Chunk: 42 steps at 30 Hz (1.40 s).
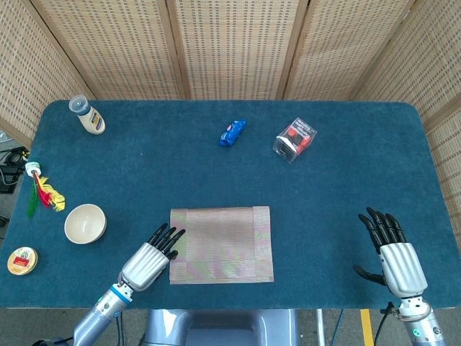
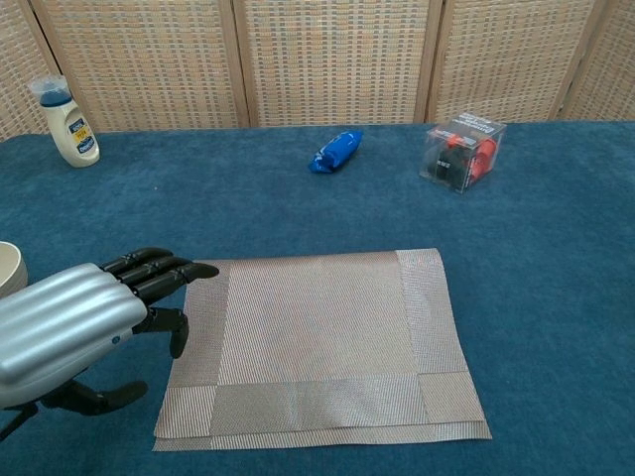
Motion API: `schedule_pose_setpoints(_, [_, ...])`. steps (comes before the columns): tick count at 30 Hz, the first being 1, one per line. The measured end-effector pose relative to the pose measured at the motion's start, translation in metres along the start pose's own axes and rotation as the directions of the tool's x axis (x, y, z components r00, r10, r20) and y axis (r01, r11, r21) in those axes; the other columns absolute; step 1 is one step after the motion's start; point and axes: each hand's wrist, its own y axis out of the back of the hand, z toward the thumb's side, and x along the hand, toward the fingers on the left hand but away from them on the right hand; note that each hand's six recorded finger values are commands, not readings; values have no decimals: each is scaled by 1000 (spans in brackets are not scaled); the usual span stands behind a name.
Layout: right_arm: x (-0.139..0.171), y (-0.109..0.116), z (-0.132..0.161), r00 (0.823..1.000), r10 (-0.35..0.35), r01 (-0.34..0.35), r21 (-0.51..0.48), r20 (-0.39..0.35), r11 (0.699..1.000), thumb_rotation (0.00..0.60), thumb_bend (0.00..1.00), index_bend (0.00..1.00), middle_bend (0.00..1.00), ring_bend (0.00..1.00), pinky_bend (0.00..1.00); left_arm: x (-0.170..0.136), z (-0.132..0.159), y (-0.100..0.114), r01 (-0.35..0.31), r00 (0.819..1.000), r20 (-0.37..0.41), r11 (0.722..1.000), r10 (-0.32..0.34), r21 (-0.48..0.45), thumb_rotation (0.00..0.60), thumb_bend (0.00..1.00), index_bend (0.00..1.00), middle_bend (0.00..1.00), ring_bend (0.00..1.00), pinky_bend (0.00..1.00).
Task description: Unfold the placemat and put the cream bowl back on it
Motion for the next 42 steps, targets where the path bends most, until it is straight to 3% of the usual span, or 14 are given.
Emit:
schedule_pose_setpoints(11, [0,0,1,1000,1,-1,0,-3,1000,600,170,92,0,0,0,-8,4,-13,54,998,16,999,-54,11,600,333,405,0,0,0])
schedule_pose_setpoints(25, [-1,0,-1,1000,2,-2,-5,3,1000,600,170,92,0,0,0,-3,22,-21,57,997,49,998,-58,15,600,333,406,0,0,0])
schedule_pose_setpoints(42, [0,1,-1,1000,0,0,-9,4,1000,600,170,92,0,0,0,-9,23,-22,63,997,53,998,-64,27,600,333,407,0,0,0])
